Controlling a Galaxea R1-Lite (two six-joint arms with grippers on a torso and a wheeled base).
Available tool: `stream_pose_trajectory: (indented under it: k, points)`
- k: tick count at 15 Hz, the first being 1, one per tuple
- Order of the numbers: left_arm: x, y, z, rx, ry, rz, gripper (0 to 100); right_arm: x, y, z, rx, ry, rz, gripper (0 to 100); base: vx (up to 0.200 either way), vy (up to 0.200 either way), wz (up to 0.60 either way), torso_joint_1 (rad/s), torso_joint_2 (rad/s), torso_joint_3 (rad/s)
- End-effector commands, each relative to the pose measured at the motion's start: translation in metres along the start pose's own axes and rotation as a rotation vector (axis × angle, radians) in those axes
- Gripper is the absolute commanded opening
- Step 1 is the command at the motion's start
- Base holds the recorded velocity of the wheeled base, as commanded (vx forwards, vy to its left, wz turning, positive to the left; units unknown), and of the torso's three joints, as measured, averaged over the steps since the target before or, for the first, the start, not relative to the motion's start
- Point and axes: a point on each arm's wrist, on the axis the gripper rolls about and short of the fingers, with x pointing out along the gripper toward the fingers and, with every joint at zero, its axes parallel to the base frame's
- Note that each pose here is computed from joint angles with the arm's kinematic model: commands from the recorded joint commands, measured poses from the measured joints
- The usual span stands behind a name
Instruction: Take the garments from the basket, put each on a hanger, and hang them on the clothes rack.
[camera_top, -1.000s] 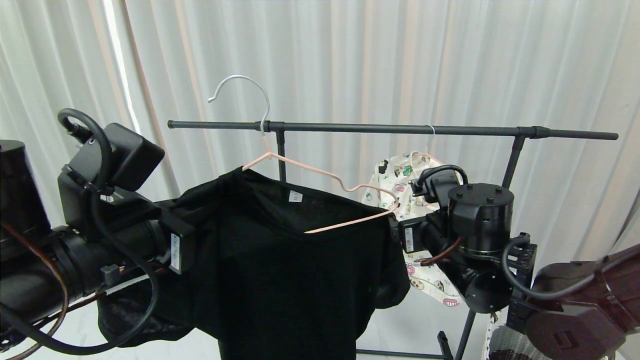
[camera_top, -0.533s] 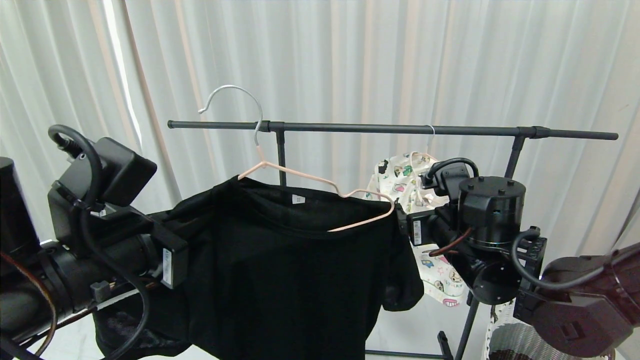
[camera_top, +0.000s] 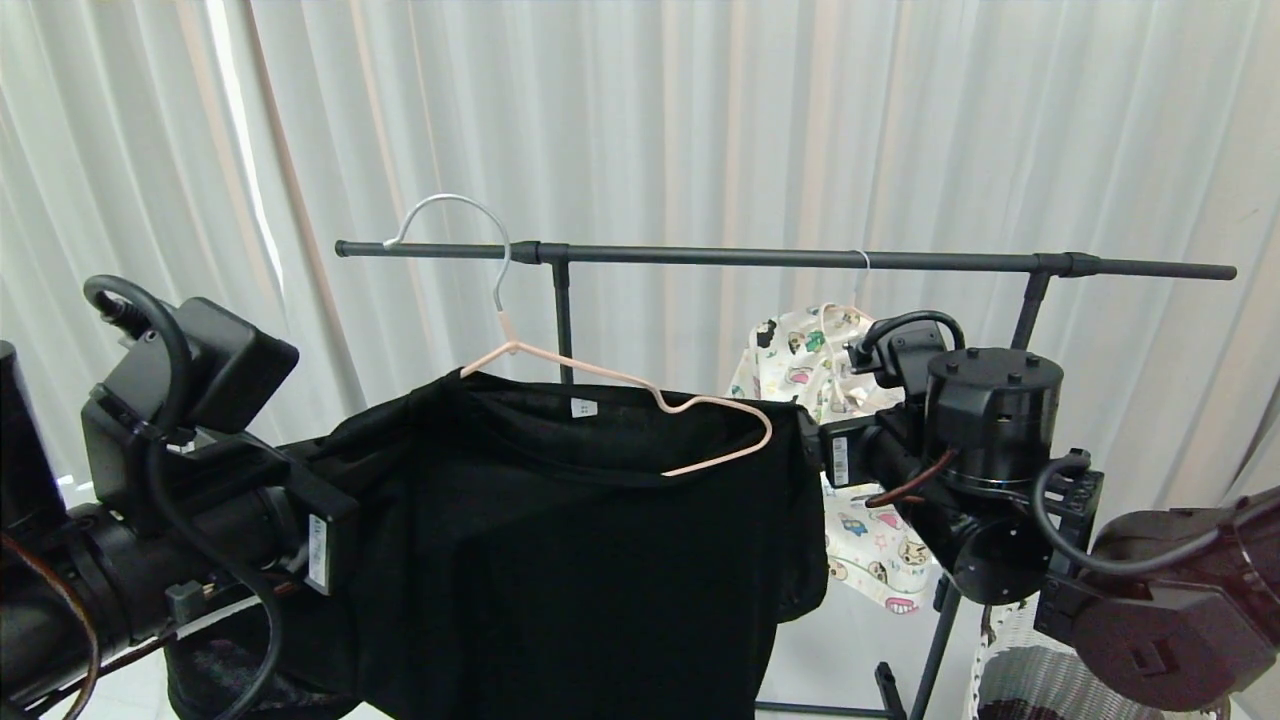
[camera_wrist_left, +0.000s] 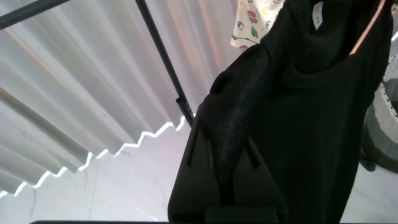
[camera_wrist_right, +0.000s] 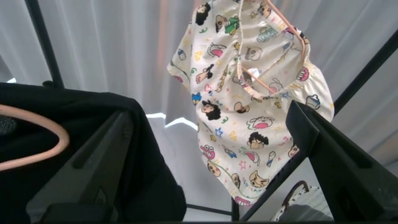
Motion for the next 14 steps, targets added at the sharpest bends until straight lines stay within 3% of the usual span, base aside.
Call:
stream_pose_trajectory:
  k: [1, 4, 10, 14]
  points:
    - [0.0, 0.002, 0.003, -0.004, -0.012, 0.009, 0, -0.002, -0.001, -0.004, -0.009, 0.011, 0.002, 100, 0.0, 0.0, 0.0, 0.0, 0.0, 0.0]
    - [-0.002, -0.001, 0.014, 0.002, -0.059, -0.017, 0, -0.006, 0.002, -0.007, -0.019, 0.019, 0.029, 100, 0.0, 0.0, 0.0, 0.0, 0.0, 0.0]
    - [-0.001, -0.001, 0.017, 0.007, -0.083, -0.013, 0, -0.011, 0.002, -0.004, -0.062, 0.008, 0.083, 100, 0.0, 0.0, 0.0, 0.0, 0.0, 0.0]
    - [0.01, -0.004, 0.0, 0.127, -0.11, 0.011, 0, -0.013, -0.001, 0.0, -0.058, -0.001, 0.089, 100, 0.0, 0.0, 0.0, 0.0, 0.0, 0.0]
